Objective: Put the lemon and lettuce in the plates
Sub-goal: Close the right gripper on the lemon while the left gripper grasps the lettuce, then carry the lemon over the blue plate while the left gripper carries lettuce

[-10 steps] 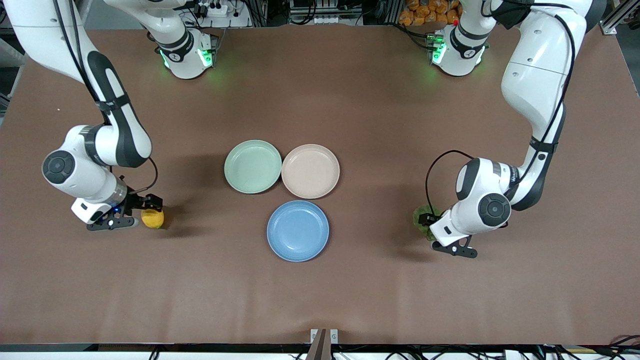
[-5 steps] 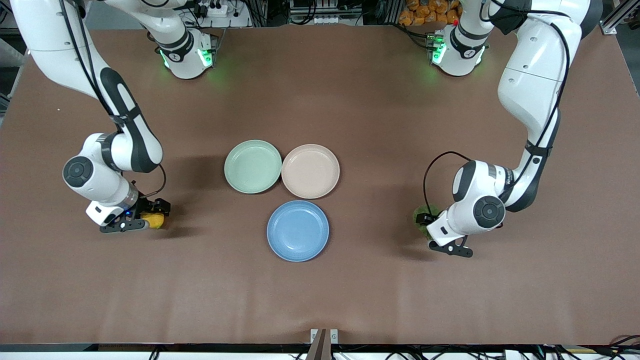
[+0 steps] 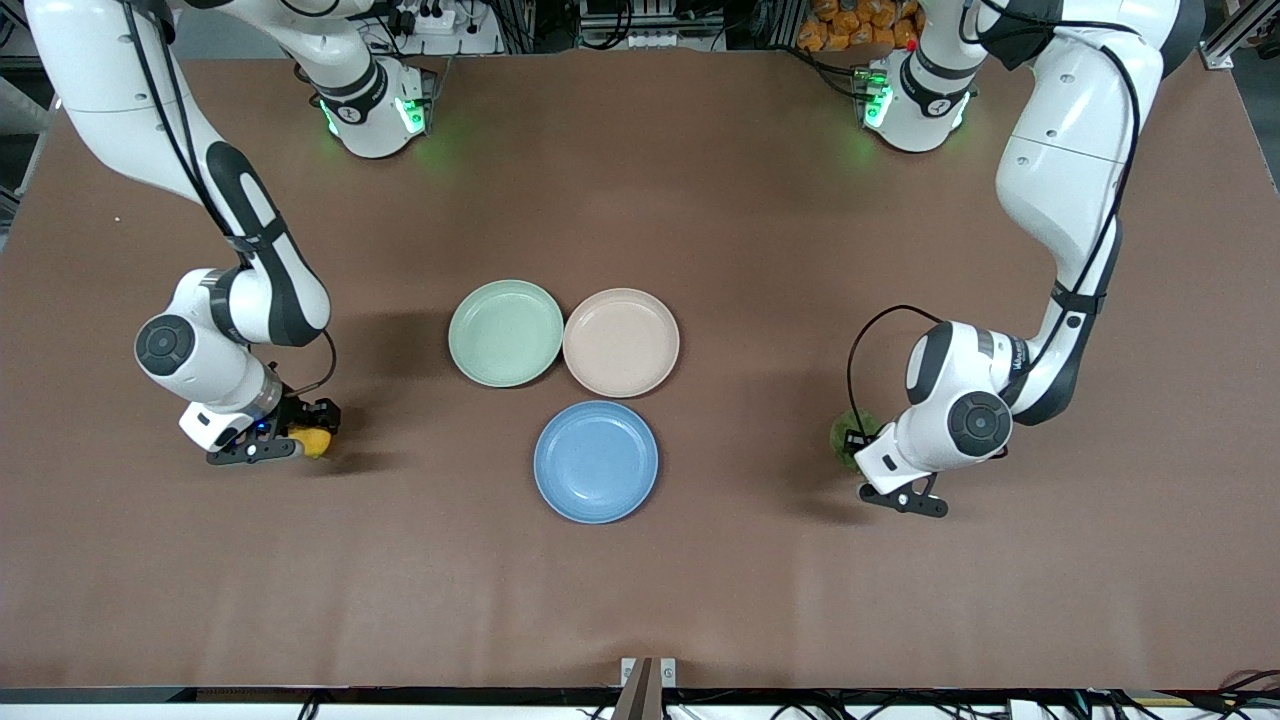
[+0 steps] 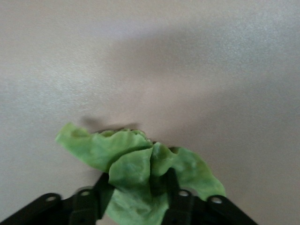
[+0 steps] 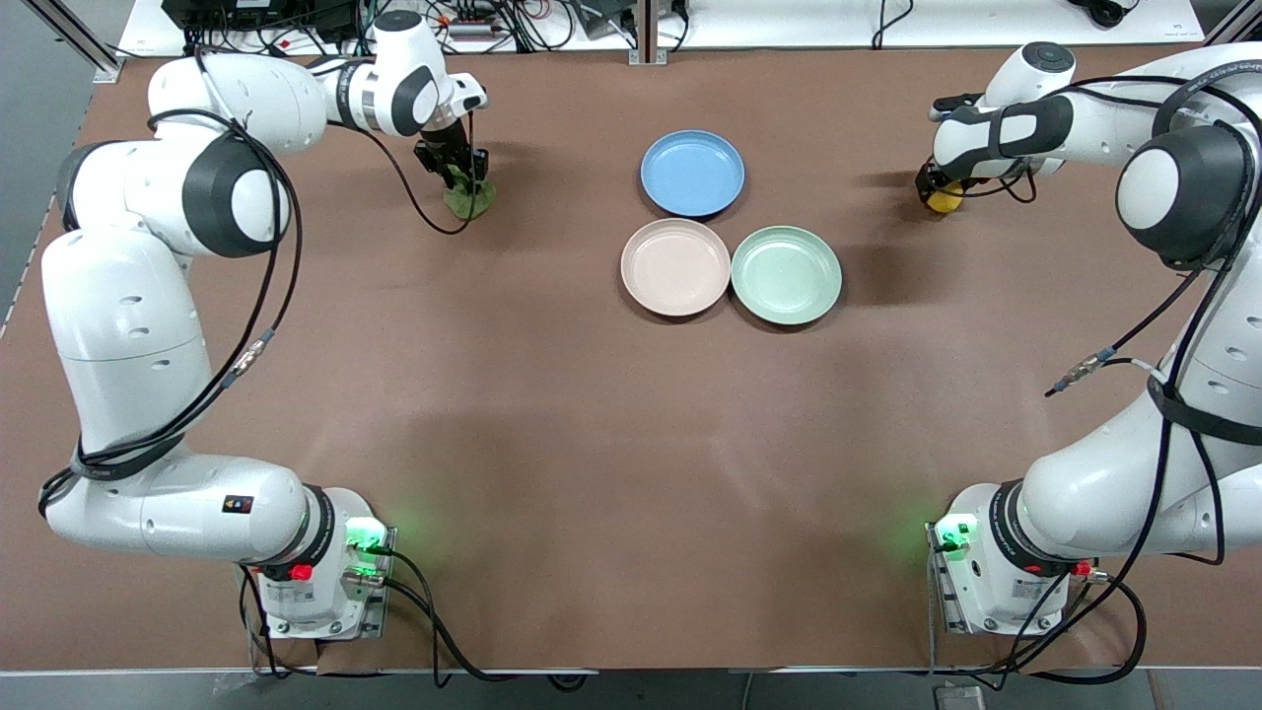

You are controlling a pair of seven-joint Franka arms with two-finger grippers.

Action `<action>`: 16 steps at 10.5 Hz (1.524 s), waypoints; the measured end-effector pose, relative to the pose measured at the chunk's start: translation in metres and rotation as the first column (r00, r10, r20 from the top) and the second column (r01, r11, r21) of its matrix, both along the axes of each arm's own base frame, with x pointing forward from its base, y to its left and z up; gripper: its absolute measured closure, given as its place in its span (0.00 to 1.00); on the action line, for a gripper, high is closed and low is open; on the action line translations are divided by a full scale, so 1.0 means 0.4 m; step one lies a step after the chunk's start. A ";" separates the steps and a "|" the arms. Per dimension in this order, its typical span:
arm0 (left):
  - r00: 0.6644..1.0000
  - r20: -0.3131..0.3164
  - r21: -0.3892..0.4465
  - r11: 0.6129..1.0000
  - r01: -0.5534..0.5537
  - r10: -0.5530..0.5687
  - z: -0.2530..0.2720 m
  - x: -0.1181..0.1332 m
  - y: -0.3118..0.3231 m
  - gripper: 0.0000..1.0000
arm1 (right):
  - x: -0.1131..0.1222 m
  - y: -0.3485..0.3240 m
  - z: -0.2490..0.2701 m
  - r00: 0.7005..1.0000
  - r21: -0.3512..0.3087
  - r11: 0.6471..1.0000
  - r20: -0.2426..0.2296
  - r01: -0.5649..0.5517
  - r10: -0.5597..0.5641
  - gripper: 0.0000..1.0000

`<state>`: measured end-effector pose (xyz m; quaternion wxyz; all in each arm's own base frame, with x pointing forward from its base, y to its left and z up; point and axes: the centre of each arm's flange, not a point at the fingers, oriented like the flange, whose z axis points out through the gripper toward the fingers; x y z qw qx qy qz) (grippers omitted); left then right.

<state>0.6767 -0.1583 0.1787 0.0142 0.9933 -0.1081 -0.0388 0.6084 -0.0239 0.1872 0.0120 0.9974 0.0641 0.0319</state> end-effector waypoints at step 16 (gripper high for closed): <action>0.987 0.039 -0.036 0.987 -0.154 0.155 0.267 -0.161 -0.175 0.96 | 0.082 0.522 0.249 0.999 0.147 0.989 0.031 0.003 -0.007 0.33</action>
